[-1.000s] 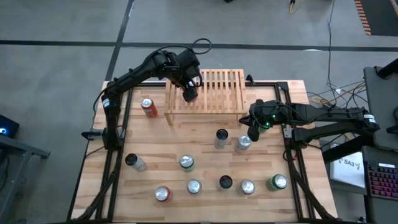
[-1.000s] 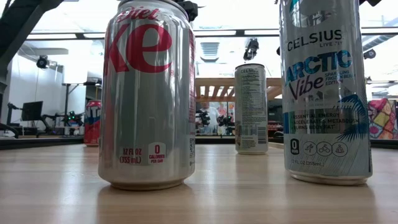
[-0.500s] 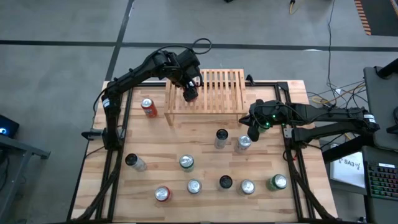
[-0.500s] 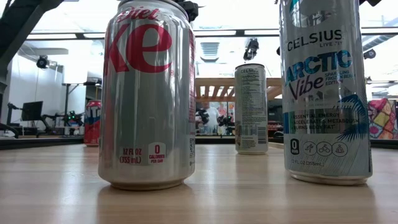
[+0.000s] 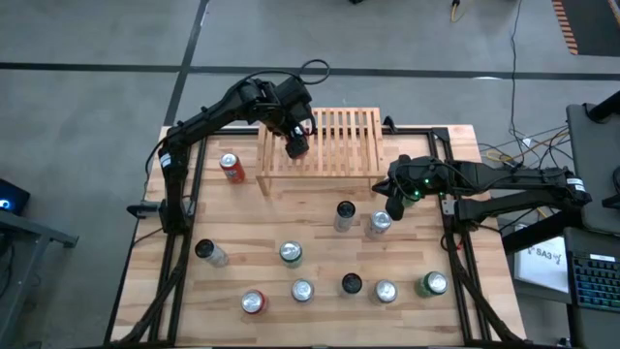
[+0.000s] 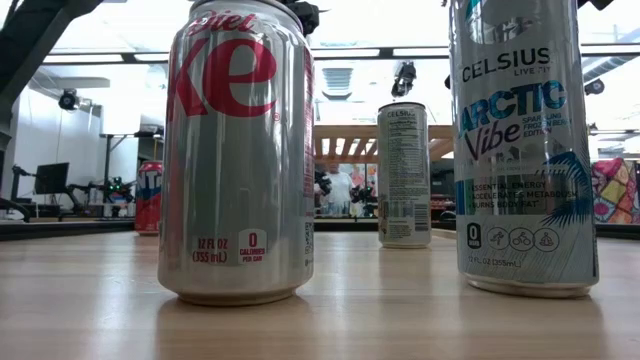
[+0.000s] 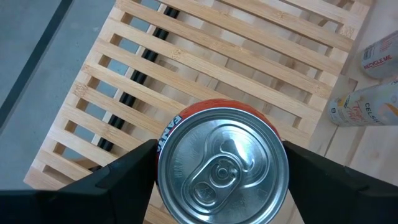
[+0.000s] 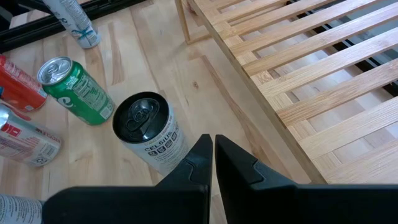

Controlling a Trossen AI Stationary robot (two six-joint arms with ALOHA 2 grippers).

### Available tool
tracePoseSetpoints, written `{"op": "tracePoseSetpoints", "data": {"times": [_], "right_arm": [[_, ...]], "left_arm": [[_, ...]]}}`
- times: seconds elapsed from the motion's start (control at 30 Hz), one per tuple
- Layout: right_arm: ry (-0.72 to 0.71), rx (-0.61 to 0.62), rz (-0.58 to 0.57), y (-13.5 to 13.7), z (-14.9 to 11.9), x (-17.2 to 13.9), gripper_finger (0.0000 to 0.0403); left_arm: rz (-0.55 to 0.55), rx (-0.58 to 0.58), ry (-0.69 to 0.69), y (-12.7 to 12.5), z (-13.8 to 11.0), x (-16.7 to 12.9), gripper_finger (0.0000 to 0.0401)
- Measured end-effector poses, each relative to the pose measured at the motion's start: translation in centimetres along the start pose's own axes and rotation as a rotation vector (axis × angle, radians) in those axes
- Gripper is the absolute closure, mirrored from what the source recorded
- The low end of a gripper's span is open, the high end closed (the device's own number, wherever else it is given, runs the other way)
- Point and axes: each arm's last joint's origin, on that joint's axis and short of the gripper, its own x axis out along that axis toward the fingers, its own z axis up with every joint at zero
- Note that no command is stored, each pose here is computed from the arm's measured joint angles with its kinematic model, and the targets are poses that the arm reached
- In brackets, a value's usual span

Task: Place canned beverage on shelf
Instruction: Put the middle red soda can on the shelf

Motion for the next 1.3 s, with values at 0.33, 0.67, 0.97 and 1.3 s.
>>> {"op": "tracePoseSetpoints", "data": {"times": [0.33,0.67,0.97,1.3], "right_arm": [[0.0,0.0,0.0,0.0,0.0,0.0,0.0394],[-0.001,0.015,0.0,0.0,0.0,0.0,0.0394],[-0.062,0.014,0.018,0.2,0.6,0.0,0.0394],[-0.178,-0.004,0.05,0.6,1.9,0.7,0.0394]], "left_arm": [[0.0,0.015,-0.005,0.0,0.0,-0.1,0.0014],[0.001,0.043,-0.077,0.3,0.3,-2.8,0.0015],[0.043,0.024,-0.191,0.6,-1.2,-7.3,0.0037],[-0.036,0.14,-0.357,-2.8,-4.8,-13.7,0.0181]]}}
